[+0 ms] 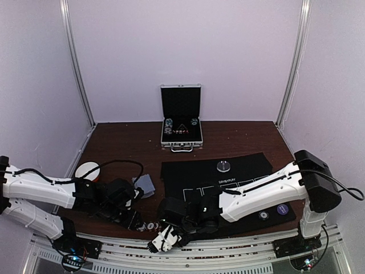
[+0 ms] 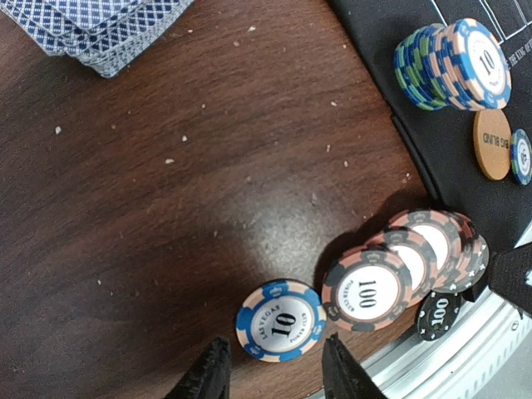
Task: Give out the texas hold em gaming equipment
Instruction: Adjust the pile of poker chips at the corner of the board, then adjust the poker chips pile at the corner of the board.
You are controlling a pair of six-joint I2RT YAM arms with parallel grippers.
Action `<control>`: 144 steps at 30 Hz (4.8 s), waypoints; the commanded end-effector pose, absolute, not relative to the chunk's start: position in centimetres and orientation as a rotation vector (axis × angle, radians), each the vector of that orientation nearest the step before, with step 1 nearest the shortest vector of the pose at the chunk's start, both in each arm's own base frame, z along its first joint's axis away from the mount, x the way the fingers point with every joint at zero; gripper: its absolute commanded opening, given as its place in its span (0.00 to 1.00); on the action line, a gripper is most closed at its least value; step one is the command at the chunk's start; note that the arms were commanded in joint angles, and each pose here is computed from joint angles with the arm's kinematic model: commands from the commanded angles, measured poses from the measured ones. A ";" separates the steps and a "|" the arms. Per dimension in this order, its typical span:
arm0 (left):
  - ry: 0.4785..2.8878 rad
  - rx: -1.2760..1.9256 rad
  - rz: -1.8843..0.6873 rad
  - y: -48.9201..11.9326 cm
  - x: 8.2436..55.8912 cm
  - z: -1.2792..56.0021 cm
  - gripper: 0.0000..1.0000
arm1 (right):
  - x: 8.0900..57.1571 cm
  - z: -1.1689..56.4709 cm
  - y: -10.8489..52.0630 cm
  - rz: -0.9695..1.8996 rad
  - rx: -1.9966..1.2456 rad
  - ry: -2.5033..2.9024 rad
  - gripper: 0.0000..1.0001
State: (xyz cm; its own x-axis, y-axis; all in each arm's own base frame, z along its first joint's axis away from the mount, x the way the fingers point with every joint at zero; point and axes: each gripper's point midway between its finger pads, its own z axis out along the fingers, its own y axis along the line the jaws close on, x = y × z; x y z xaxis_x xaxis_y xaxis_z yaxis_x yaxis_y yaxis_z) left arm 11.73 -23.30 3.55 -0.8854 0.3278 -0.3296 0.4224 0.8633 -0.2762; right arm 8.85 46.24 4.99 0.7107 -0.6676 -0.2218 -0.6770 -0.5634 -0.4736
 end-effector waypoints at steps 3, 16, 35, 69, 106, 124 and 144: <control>2.723 0.577 -0.556 -24.4 12.6 3.9 0.39 | 10.2 5.2 46.9 -0.053 -2.357 1.007 0.57; 2.747 0.608 -0.562 -24.8 12.8 2.5 0.33 | 11.7 4.9 47.8 -0.096 -2.347 0.981 0.55; 2.741 0.642 -0.676 -26.4 12.8 1.2 0.25 | 13.4 4.8 49.4 -0.060 -2.337 0.971 0.63; 2.631 0.545 -0.478 -22.4 17.4 5.0 0.39 | 11.2 8.1 51.5 0.133 -2.333 1.004 0.71; 2.316 1.195 -0.246 -31.6 12.2 5.4 0.98 | 12.0 27.4 38.0 0.637 -1.332 1.431 0.80; 2.423 1.060 -0.123 -31.0 13.1 2.5 0.79 | 12.1 27.3 37.8 0.618 -1.335 1.426 0.80; 2.392 0.938 -0.229 -31.3 14.7 4.2 0.55 | 12.3 26.5 38.3 0.594 -1.367 1.444 0.79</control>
